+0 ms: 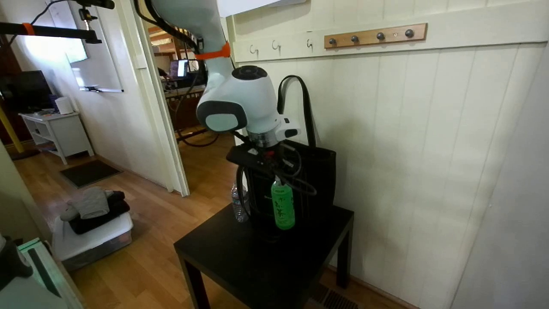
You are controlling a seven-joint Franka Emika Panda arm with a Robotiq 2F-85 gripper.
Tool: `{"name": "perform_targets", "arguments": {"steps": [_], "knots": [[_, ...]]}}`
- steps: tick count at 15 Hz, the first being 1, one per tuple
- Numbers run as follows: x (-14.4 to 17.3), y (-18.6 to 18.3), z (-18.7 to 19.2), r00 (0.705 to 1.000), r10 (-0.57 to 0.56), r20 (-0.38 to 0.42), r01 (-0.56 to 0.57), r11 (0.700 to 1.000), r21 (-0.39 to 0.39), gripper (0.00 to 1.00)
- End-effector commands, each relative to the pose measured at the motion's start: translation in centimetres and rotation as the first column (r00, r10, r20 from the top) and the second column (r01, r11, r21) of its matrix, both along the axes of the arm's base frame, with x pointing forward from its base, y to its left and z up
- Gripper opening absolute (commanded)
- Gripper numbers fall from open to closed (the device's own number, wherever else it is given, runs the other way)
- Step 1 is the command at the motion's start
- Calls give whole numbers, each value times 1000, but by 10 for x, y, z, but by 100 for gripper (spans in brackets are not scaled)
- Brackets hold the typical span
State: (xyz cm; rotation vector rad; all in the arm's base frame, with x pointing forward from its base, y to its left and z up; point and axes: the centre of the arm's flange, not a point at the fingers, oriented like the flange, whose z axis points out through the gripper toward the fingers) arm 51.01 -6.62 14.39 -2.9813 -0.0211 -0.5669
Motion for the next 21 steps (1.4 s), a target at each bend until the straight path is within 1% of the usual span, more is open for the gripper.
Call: {"name": "perform_targets", "arguments": {"steps": [1,7,11,15,21], "knots": [[6,-3,-40,1000,-9,20,9,1000,-1,12],[11,-11,-78,1000,-17,-4,17,1000,25,12],[13,-15,-94,1000,-3,-15,3,999,53,12],[15,-16,-110,1000,5,-22,-4,998,62,12],[14,-15,-123,998,26,-58,-21,997,81,12]]}}
